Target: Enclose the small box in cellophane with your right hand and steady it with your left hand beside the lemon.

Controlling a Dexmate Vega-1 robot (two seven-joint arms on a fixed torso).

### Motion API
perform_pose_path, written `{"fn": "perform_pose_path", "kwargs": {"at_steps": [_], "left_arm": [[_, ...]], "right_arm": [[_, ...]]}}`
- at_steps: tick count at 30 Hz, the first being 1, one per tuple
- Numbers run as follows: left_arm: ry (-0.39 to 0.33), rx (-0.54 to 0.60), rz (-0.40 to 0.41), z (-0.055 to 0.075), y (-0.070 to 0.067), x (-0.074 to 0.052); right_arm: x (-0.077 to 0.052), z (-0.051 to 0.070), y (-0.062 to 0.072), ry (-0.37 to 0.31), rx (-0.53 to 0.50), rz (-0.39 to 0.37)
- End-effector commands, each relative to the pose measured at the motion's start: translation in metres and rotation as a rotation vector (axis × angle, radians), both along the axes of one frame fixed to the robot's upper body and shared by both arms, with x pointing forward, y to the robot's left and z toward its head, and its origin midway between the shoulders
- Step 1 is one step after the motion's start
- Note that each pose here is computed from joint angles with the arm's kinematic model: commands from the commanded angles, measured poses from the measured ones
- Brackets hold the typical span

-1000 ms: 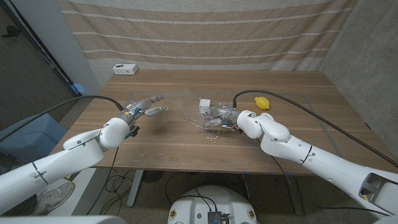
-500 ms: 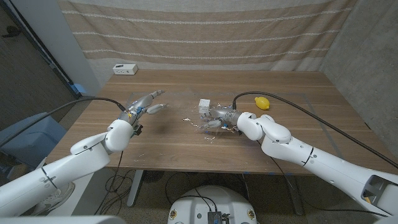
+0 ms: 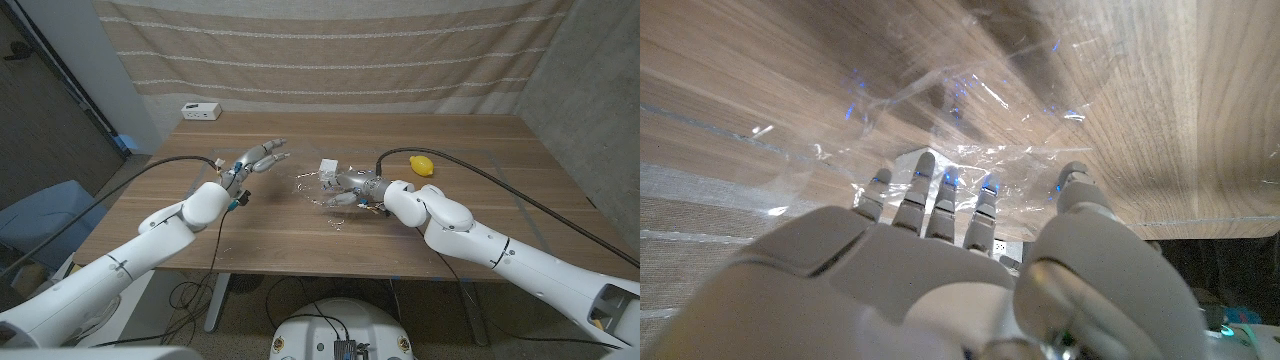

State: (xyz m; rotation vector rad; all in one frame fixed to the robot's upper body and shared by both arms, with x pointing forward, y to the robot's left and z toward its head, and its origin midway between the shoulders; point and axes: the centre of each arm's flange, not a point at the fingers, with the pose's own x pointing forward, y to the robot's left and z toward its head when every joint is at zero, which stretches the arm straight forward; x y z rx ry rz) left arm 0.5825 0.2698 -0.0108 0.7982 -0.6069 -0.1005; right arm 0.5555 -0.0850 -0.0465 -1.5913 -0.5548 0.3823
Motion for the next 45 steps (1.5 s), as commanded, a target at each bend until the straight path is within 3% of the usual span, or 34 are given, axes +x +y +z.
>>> {"fn": "perform_pose_path", "kwargs": {"at_steps": [1,9,21,27,35,39,45], "left_arm": [[0.176,-0.064,-0.095,0.009,-0.022,0.034],[0.270,-0.050,-0.051,0.006,-0.023,0.036],[0.337,-0.083,-0.036,-0.013,-0.019,0.035],[0.331,-0.086,-0.026,-0.017,-0.018,0.032],[0.320,-0.078,-0.032,-0.014,-0.023,0.032],[0.314,-0.080,-0.033,-0.011,-0.024,0.034],[0.313,-0.080,-0.036,-0.008,-0.025,0.038]], "right_arm": [[-0.008,0.002,-0.010,-0.023,0.033,0.031],[-0.012,0.004,-0.018,-0.032,0.072,0.040],[-0.026,0.017,-0.043,-0.064,0.227,0.059],[-0.031,0.020,-0.061,-0.084,0.376,0.047],[-0.033,0.020,-0.078,-0.187,0.532,-0.036],[-0.028,0.024,-0.088,-0.141,0.495,-0.073],[-0.019,0.025,-0.103,-0.016,0.393,-0.066]]}}
